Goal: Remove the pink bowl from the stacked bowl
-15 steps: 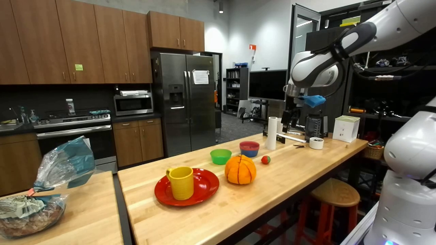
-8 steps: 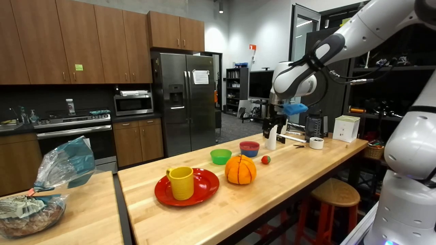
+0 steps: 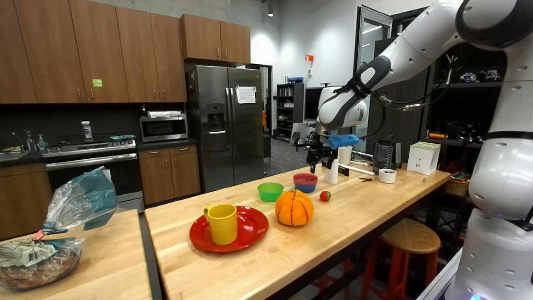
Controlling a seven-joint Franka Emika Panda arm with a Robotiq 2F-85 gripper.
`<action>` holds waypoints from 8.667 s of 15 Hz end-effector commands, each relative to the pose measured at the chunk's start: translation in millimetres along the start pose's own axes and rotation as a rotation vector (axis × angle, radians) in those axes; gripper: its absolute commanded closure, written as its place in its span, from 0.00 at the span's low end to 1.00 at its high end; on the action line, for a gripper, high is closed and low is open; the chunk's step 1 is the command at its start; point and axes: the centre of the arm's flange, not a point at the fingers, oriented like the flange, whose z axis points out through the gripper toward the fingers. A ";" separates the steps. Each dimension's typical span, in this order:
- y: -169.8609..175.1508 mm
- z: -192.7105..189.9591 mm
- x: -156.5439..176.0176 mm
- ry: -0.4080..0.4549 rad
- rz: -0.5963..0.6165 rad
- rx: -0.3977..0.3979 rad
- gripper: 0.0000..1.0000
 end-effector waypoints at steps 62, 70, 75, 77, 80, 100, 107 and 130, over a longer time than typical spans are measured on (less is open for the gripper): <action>75.8 84.1 127.2 -0.077 0.389 -0.042 0.99; 73.8 72.2 123.4 -0.078 0.375 -0.028 0.99; 70.9 60.5 121.8 -0.074 0.360 -0.007 0.99; 68.7 56.5 122.1 -0.074 0.357 0.005 0.99; 66.1 55.6 122.4 -0.072 0.355 -0.002 0.99; 65.0 75.1 115.3 -0.130 0.337 -0.067 0.39; 53.1 79.1 114.9 -0.132 0.323 -0.032 0.00; 59.4 73.5 118.2 -0.120 0.329 -0.021 0.42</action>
